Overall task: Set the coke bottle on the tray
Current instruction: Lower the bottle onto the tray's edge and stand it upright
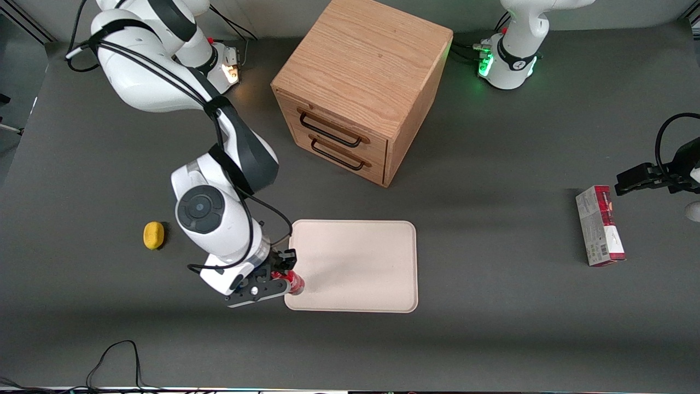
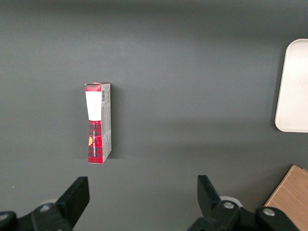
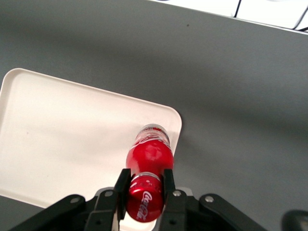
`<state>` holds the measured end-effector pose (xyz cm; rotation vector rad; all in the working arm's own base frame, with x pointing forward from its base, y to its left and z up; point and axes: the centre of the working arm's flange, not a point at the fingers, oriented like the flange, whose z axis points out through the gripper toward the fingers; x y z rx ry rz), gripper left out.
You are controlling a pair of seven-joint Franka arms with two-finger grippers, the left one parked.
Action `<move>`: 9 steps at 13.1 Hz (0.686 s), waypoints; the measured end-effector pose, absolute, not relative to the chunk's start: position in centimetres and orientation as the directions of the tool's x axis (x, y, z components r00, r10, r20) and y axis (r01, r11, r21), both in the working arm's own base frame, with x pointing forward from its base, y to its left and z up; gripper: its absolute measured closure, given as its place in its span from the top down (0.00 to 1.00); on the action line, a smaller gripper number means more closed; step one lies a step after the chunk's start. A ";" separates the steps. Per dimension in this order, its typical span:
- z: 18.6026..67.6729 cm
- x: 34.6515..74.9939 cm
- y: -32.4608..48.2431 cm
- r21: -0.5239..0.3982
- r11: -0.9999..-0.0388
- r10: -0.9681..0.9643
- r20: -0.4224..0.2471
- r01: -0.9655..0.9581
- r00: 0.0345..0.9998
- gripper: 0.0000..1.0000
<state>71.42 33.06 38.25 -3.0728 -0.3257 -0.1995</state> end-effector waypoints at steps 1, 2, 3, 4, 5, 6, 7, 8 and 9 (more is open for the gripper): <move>37.3 71.6 33.2 -0.034 -0.977 0.206 0.134 0.212 0.969 0.31; 36.5 71.7 33.3 -0.037 -0.976 0.206 0.133 0.213 0.969 0.31; 35.8 71.9 33.4 -0.040 -0.976 0.206 0.135 0.214 0.969 0.31; 35.1 71.9 33.4 -0.042 -0.976 0.206 0.133 0.214 0.969 0.31; 34.5 72.0 33.5 -0.044 -0.976 0.206 0.131 0.214 0.970 0.31; 33.9 72.1 33.5 -0.046 -0.976 0.206 0.129 0.214 0.970 0.31; 33.4 72.1 33.5 -0.048 -0.976 0.207 0.127 0.214 0.970 0.31; 33.0 72.2 33.6 -0.050 -0.975 0.206 0.130 0.214 0.970 0.38; 32.9 72.2 33.7 -0.053 -0.975 0.206 0.134 0.215 0.969 0.48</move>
